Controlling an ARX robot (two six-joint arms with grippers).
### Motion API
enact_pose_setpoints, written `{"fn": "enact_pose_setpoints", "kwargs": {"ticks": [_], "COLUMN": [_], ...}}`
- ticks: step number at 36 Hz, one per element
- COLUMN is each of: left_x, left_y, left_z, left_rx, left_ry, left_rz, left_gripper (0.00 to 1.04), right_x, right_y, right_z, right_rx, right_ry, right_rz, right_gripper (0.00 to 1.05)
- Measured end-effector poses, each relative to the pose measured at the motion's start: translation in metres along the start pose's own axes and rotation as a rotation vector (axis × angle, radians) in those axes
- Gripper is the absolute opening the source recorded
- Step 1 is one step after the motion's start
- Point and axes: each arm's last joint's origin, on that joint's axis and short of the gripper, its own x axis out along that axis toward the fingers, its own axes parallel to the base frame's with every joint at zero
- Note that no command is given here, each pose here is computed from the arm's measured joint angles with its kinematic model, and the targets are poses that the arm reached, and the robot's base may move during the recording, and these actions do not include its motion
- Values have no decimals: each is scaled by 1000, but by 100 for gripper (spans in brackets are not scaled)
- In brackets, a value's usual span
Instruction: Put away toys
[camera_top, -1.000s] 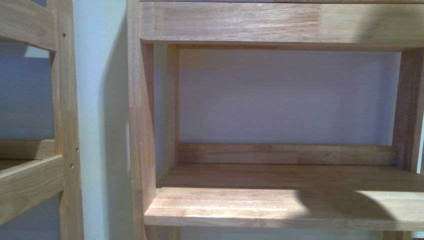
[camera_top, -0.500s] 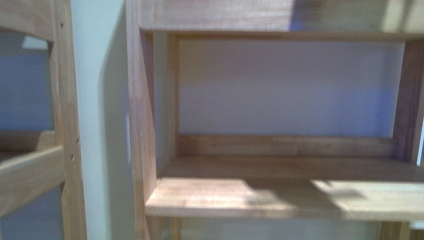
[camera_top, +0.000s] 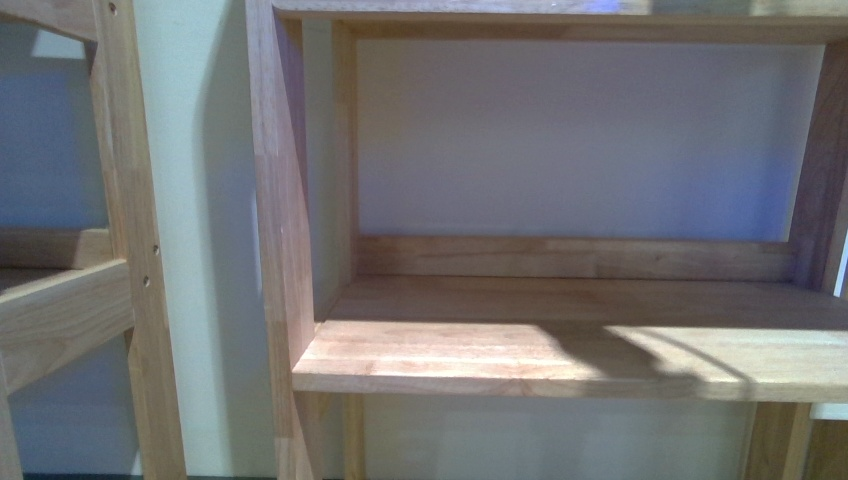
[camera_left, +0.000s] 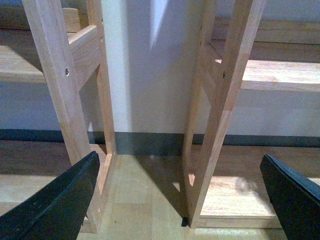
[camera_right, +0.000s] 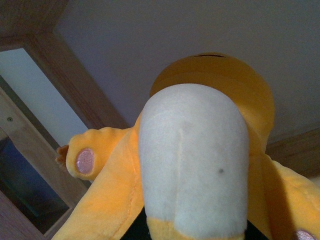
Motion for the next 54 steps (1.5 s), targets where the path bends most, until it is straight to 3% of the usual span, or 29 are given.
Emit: {"fn": "enact_pose_setpoints", "kwargs": {"ticks": [8,14,22,32,40,54], "left_x": [0,0,0,0,0,0], "left_y": [0,0,0,0,0,0], "left_z": [0,0,0,0,0,0], "left_rx": [0,0,0,0,0,0], "left_ry": [0,0,0,0,0,0], "left_rz": [0,0,0,0,0,0], "left_gripper": [99,99,99,99,99,99], "right_x": [18,37,51,52,56,59], "right_y": [-3,-2,8,29,35,38], "right_z": [-7,-27,-58,-70,-87,-93], "right_rx": [97,142,122,104,101,105], "right_ry": [37,109,191,220,259,261], "right_rz": [21,24,47,114,136,165], "right_gripper": [9,9,9,9,9,9]}}
